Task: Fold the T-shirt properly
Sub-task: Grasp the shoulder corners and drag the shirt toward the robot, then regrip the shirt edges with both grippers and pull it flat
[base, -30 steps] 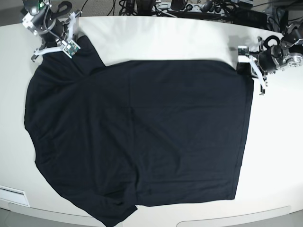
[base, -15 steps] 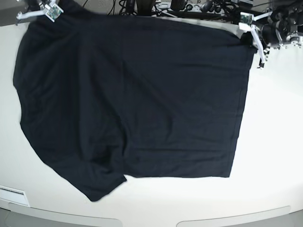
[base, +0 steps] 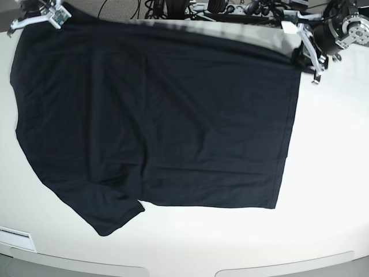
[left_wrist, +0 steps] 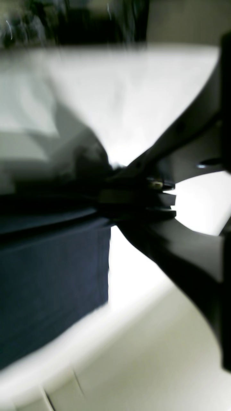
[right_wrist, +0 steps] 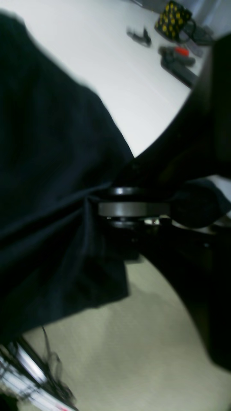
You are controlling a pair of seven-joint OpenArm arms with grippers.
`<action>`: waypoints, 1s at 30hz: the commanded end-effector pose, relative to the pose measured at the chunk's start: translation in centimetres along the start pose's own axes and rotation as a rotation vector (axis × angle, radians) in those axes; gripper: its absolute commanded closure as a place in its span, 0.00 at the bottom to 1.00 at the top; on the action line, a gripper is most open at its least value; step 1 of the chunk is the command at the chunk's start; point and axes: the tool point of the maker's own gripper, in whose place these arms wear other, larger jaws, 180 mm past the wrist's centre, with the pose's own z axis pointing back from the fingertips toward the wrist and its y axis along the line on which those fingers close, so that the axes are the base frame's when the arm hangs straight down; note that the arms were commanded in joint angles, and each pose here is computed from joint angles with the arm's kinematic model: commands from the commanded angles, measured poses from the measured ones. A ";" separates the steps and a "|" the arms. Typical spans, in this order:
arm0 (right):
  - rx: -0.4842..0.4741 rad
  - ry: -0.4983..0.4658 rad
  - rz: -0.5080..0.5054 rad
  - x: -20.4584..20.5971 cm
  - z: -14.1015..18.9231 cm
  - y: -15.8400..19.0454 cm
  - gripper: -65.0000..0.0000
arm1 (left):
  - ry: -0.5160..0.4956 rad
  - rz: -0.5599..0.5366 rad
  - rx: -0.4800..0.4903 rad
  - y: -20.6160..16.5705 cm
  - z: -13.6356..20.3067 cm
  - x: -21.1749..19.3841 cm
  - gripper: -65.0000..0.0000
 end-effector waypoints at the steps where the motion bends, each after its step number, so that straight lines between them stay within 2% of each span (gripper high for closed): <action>1: -0.060 -0.012 0.015 0.4 0.2 -1.8 1.00 | 0.039 -0.025 0.068 1.5 0.2 -0.8 1.00; 4: -0.126 -0.098 0.001 2.5 0.0 -4.7 1.00 | 0.048 -0.047 0.187 3.7 0.4 -0.9 1.00; 7: -0.147 -0.207 -0.013 5.1 0.0 -6.4 1.00 | 0.048 -0.053 0.238 4.6 0.5 -0.7 1.00; 12: -0.119 -0.387 -0.025 9.5 0.5 -7.6 1.00 | 0.019 0.025 0.374 6.6 0.3 0.9 1.00; 17: -0.146 -0.514 -0.043 12.6 1.3 -9.4 1.00 | 0.001 0.096 0.484 9.2 0.4 1.2 1.00; 19: -0.125 -0.530 -0.062 12.8 0.8 -9.6 1.00 | 0.007 0.127 0.520 10.2 0.5 1.0 1.00; 23: -0.106 -0.536 -0.069 13.2 -0.3 -9.7 1.00 | -0.048 0.202 0.564 11.7 0.6 1.5 1.00; 30: -0.114 -0.503 -0.114 12.8 -2.5 -10.7 1.00 | -0.060 0.287 0.516 9.7 -2.6 -0.4 1.00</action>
